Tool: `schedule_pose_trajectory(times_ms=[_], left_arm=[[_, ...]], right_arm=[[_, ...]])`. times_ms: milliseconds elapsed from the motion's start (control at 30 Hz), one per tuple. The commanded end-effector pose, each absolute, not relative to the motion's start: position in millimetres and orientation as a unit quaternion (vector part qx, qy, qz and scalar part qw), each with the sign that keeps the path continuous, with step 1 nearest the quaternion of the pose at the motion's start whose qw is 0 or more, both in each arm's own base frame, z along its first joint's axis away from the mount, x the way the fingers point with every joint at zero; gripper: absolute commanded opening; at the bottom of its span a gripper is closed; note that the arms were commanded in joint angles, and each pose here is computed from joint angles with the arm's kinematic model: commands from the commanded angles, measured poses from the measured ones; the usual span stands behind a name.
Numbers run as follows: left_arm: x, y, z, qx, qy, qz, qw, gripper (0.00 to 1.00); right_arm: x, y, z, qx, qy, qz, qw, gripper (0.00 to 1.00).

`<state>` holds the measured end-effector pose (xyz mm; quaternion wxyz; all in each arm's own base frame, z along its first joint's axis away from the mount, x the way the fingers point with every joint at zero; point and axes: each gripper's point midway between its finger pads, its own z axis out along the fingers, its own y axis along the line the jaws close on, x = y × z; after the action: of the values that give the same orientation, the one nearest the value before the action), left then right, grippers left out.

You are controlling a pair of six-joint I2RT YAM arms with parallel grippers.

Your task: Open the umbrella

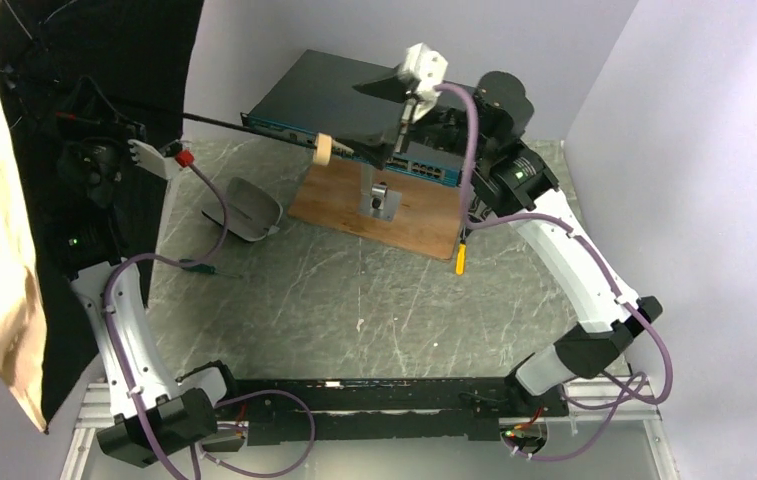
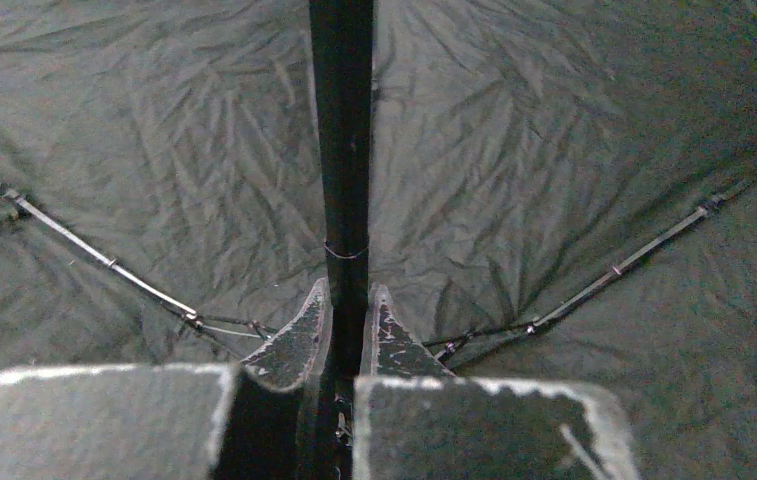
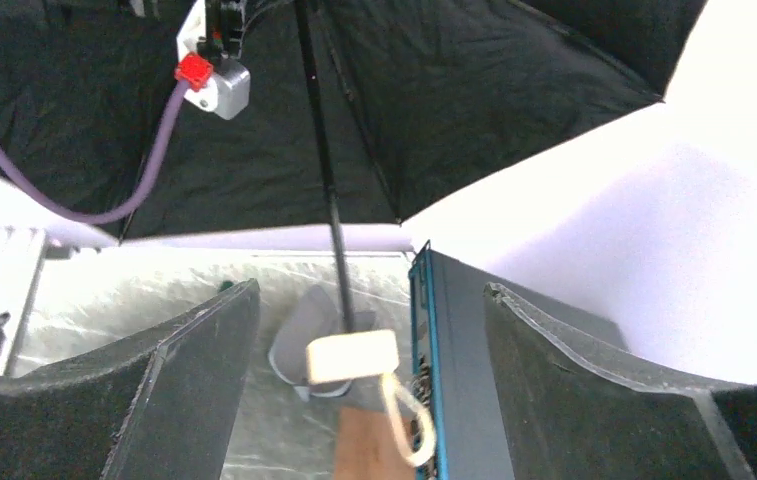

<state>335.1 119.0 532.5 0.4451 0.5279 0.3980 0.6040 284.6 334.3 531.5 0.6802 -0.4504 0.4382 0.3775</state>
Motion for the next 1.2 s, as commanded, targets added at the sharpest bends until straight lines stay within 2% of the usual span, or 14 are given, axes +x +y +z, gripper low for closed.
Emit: schedule_pose_trajectory(times_ms=[0, 267, 633, 767, 1033, 1167], left_arm=[[309, 76, 580, 0.562, 0.254, 0.663, 0.425, 0.00], [297, 64, 588, 0.569, 0.212, 0.688, 0.397, 0.00], [274, 53, 598, 0.567, 0.214, 0.685, 0.404, 0.00], [274, 54, 598, 0.567, 0.221, 0.683, 0.405, 0.00], [278, 75, 615, 0.528, 0.254, 0.703, 0.404, 0.00], [282, 94, 624, 0.502, 0.261, 0.735, 0.374, 0.00]], right_arm=[[280, 357, 509, -0.564, 0.417, 0.262, 0.663, 0.82], [268, 421, 466, -0.607, 0.456, 0.251, 0.600, 0.80], [298, 452, 390, -0.581, 0.551, 0.248, 0.546, 0.66], [303, 459, 376, -0.574, 0.568, 0.247, 0.536, 0.51], [294, 442, 351, -0.585, 0.606, 0.229, 0.487, 0.00], [281, 427, 351, -0.577, 0.624, 0.233, 0.472, 0.00]])
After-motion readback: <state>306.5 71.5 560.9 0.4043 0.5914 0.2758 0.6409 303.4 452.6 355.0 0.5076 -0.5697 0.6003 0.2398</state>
